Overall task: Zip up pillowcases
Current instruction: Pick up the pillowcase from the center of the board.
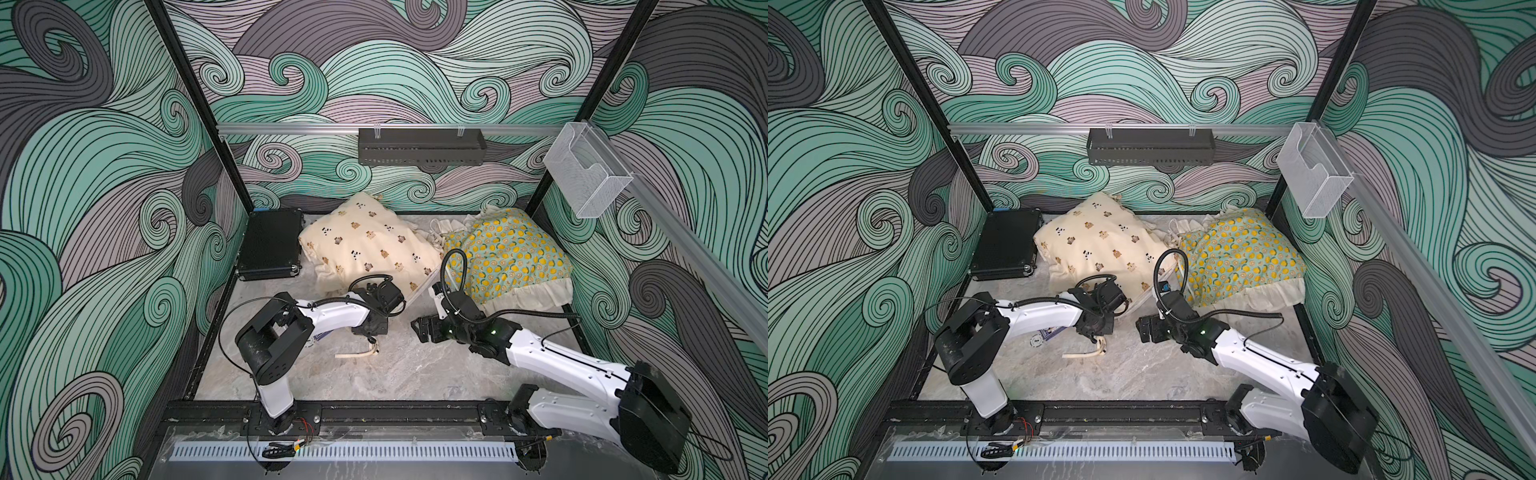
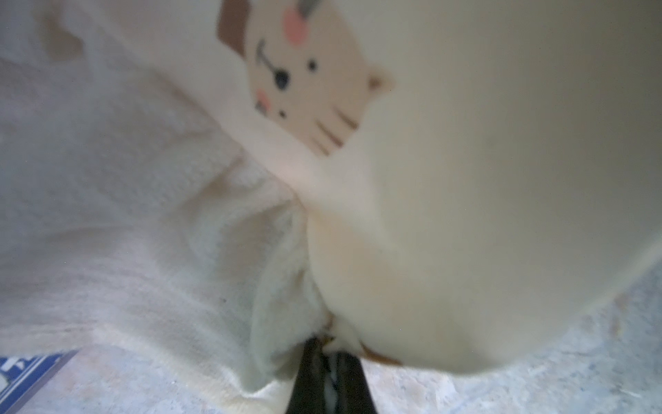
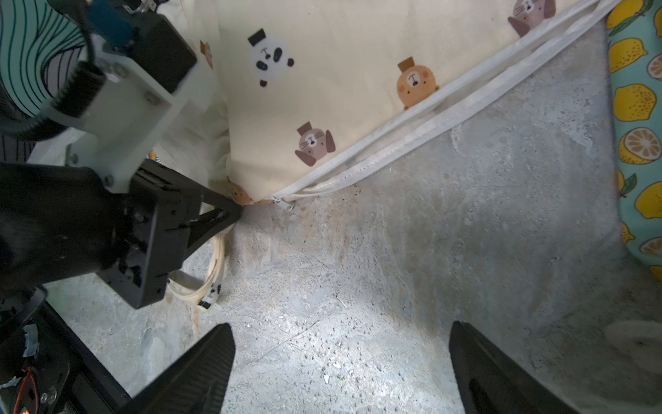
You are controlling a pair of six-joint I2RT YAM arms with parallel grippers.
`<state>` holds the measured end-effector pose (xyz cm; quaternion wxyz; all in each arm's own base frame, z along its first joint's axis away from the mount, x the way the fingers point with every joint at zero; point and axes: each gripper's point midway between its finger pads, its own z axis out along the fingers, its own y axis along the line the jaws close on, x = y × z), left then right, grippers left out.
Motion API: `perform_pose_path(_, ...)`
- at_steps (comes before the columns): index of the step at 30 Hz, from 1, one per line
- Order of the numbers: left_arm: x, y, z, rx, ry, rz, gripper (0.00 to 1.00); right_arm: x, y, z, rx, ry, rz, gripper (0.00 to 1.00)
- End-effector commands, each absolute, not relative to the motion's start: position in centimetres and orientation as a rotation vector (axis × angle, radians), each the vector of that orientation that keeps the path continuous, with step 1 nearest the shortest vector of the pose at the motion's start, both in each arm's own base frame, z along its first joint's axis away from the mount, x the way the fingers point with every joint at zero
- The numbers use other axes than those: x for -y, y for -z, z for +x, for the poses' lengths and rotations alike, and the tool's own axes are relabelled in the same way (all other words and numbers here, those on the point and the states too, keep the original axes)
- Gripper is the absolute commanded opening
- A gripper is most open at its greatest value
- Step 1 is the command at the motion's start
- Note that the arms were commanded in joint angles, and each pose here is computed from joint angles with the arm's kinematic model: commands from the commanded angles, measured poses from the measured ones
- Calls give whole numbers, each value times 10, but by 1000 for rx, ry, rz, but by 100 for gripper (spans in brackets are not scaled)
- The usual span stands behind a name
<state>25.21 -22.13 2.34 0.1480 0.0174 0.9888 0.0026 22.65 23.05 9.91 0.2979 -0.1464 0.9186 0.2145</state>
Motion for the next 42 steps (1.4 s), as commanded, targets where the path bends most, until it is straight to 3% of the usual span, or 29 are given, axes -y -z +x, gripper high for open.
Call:
perform_pose_path(1,220,-43,254,-2801,57,84,0,-239,-107,226,-2439,-576,-422,94)
perform_pose_path(6,220,-60,249,-2783,146,116,0,-248,-110,223,-2432,-537,-469,87)
perform_pose_path(12,216,-81,241,-2771,268,104,0,-264,-113,220,-2396,-534,-516,68)
perform_pose_path(18,222,-101,234,-2740,438,121,0,-287,-111,218,-2356,-544,-573,56)
perform_pose_path(29,215,-113,225,-2713,562,140,0,-343,-103,217,-2257,-578,-714,42)
perform_pose_path(42,218,-118,225,-2694,662,137,0,-347,-90,232,-2193,-523,-680,31)
